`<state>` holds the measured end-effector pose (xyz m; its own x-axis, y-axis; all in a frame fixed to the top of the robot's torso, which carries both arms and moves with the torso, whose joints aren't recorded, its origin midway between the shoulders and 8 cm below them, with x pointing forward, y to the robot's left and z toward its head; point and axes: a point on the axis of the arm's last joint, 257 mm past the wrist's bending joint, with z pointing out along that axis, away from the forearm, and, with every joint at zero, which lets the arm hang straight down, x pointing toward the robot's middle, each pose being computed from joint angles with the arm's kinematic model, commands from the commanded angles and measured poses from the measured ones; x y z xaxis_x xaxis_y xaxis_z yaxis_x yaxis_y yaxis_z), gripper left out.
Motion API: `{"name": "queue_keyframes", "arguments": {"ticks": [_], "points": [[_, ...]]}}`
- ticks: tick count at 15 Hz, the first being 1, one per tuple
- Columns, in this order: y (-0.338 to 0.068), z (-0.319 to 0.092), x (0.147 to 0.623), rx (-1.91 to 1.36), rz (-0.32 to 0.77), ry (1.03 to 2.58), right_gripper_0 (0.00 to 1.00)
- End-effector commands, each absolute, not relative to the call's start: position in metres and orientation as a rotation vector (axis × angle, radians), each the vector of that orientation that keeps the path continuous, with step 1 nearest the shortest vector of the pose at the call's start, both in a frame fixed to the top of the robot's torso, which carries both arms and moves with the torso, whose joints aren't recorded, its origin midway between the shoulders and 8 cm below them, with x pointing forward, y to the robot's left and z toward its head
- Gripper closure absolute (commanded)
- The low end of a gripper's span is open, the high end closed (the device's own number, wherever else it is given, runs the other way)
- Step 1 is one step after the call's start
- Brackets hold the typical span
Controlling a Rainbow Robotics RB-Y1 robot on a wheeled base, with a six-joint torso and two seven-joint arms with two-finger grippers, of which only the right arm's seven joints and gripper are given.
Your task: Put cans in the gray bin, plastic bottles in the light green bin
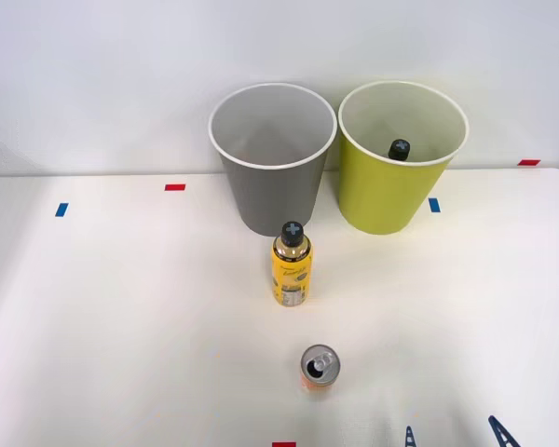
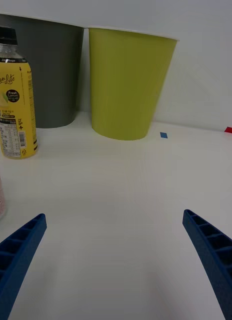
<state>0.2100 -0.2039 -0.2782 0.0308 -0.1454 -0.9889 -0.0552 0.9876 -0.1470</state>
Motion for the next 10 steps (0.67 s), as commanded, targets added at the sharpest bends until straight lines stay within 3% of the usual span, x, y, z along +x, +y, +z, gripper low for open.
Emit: {"name": "queue_keyframes", "arguments": {"ticks": [1, 10], "points": [[-0.2039, -0.2783, 0.21, -0.16, -0.07, 1.541, 0.06], [-0.2039, -0.2783, 0.21, -0.16, -0.07, 1.541, 0.06]]}}
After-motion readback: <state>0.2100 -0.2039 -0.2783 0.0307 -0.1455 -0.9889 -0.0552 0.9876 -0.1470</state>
